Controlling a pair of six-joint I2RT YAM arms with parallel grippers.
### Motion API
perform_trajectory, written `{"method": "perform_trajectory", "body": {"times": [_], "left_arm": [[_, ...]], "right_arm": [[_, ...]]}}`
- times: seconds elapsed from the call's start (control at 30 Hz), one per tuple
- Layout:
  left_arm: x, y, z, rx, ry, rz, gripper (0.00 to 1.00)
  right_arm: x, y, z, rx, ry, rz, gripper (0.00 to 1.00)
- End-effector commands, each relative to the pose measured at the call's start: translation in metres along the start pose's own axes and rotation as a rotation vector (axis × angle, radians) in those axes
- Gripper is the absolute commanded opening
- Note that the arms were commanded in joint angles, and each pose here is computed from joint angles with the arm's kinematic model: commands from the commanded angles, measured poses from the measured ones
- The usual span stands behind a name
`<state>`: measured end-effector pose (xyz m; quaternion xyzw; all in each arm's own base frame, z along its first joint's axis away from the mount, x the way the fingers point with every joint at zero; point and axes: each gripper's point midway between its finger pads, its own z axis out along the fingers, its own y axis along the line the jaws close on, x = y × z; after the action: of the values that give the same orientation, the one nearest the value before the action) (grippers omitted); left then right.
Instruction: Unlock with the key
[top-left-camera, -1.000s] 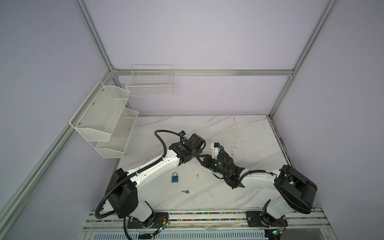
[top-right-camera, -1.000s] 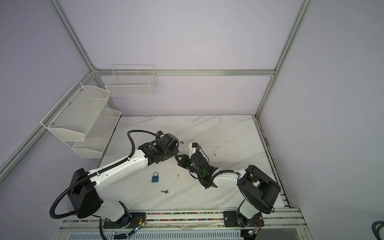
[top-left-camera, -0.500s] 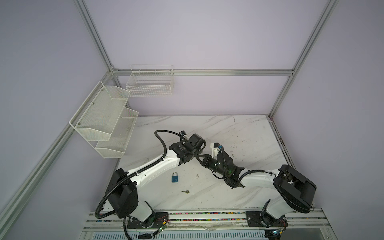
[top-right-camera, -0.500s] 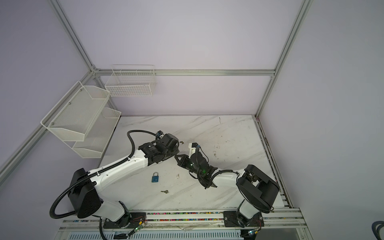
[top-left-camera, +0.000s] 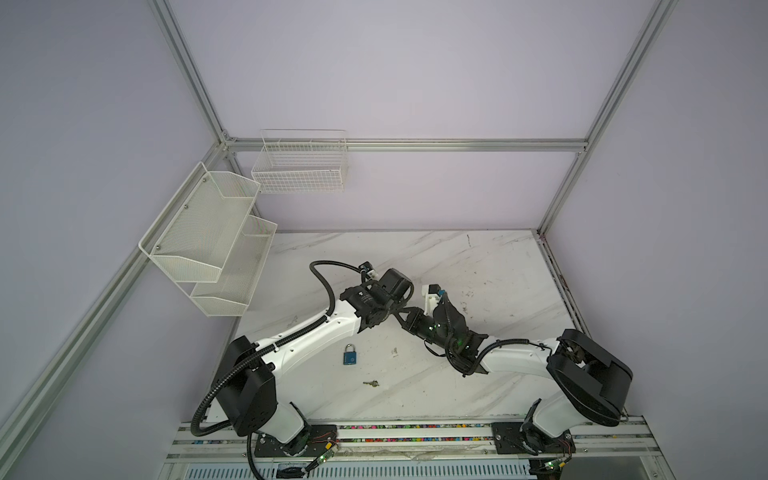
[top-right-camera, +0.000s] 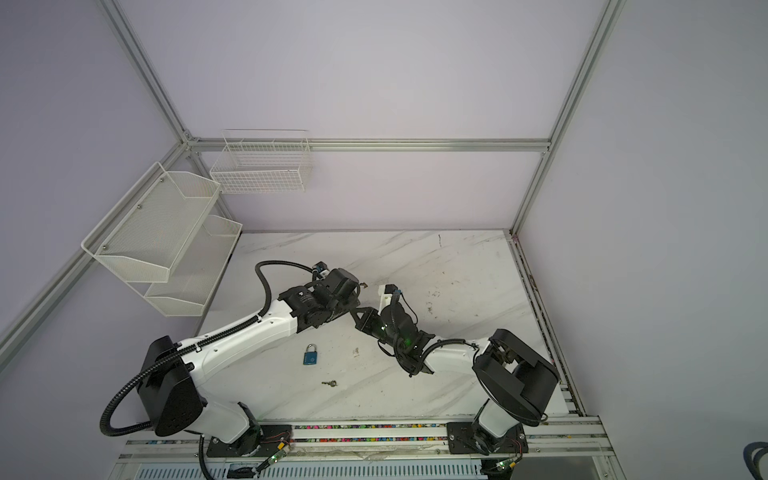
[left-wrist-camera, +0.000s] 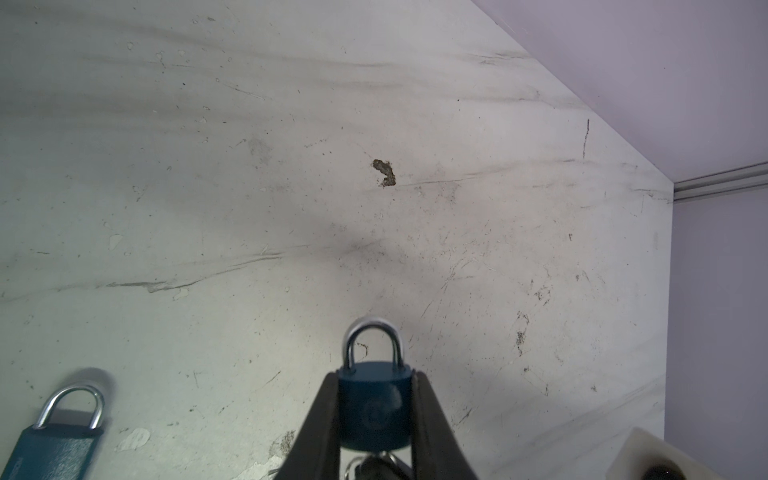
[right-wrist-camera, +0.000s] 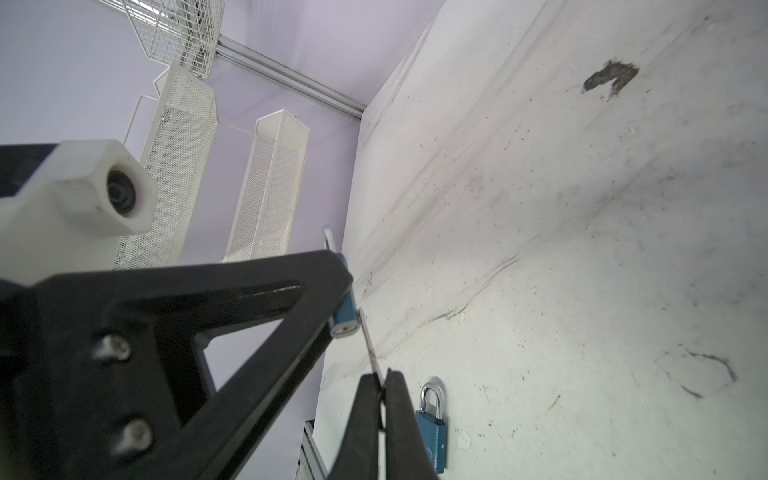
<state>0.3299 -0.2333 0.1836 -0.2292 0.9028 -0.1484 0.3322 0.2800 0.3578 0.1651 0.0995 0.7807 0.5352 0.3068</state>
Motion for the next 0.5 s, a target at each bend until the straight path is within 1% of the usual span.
{"method": "perform_trajectory", "body": {"times": [0.0, 0.2, 0.47], "left_arm": [[-0.005, 0.004, -0.004, 0.002, -0.034, -0.003, 0.00], [-0.003, 0.003, -0.003, 0.006, -0.022, -0.012, 0.00], [-0.008, 0.005, -0.005, 0.000, -0.050, -0.019, 0.00]], "right_arm": [[-0.006, 0.018, -0.006, -0.046, -0.018, 0.003, 0.00], [-0.004, 0.023, 0.001, -0.064, -0.002, -0.009, 0.00], [0.003, 0.022, 0.004, -0.063, 0.011, 0.001, 0.00]]}}
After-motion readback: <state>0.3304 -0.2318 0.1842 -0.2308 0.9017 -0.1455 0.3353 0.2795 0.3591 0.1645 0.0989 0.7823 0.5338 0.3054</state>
